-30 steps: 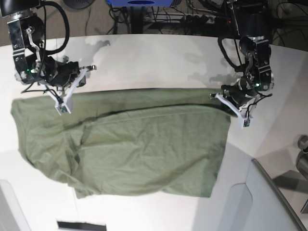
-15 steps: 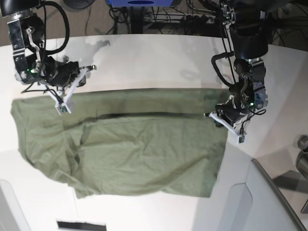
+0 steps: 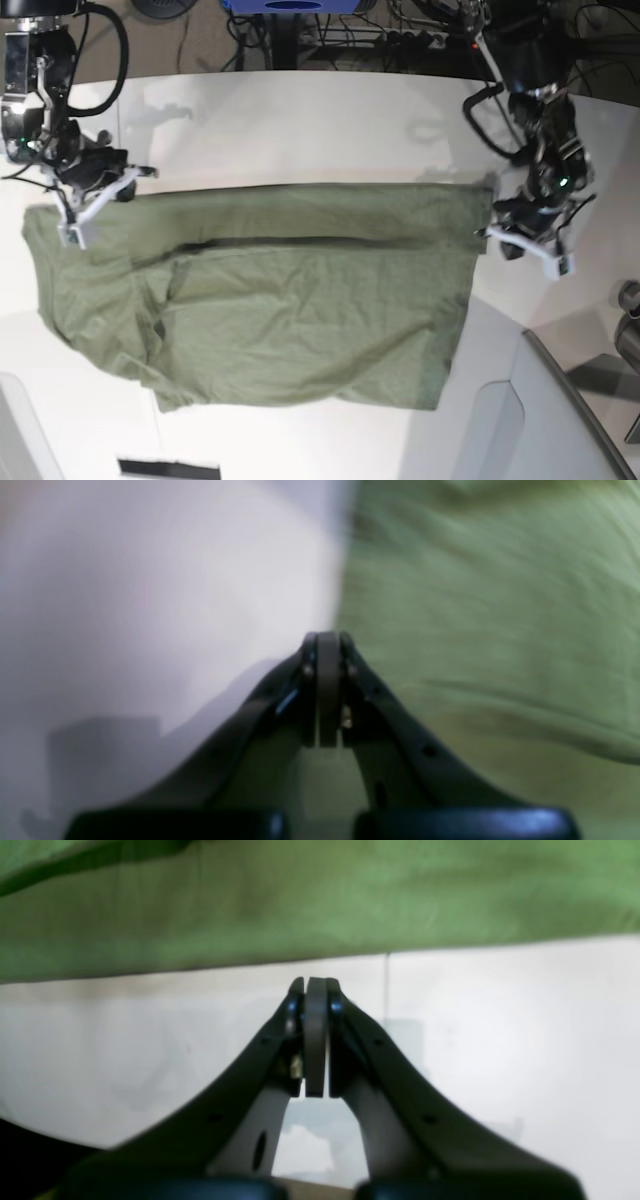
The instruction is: Layout the t-shirt on the table in an organized manner, then fold the t-shirt properly
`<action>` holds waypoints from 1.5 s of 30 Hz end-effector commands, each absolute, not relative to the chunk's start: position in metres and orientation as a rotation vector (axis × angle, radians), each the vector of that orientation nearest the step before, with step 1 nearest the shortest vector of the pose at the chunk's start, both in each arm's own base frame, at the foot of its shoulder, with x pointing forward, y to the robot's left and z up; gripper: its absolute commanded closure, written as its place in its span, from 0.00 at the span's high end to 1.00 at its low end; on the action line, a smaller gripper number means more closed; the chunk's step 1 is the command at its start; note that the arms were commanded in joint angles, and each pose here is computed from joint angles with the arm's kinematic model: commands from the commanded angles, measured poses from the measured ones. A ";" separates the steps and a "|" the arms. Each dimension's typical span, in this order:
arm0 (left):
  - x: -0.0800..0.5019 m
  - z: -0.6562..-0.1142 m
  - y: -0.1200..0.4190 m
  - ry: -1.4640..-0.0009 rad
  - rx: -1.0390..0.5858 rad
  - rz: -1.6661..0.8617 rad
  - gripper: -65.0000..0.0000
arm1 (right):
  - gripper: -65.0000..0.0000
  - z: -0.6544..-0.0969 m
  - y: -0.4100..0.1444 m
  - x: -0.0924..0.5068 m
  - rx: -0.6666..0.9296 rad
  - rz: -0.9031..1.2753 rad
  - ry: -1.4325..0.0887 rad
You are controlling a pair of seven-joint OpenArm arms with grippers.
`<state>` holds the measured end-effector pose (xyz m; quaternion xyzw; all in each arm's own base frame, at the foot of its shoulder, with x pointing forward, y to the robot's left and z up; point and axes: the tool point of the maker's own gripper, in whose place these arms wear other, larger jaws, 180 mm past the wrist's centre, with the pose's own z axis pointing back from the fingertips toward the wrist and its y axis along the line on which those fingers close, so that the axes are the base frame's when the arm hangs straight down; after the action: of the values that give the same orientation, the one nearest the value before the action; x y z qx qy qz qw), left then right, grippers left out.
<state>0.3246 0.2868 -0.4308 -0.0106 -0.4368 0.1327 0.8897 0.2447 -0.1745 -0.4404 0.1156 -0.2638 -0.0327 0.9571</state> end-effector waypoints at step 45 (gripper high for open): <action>0.188 -0.407 0.322 -0.920 0.011 0.389 0.00 | 0.00 -0.405 -0.171 0.380 0.293 -0.010 -0.636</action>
<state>0.1827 0.3147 -0.4183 -0.0026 -0.4223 0.1914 0.8860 0.3720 -0.1660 -0.4140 0.1471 -0.2964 -0.0080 0.9436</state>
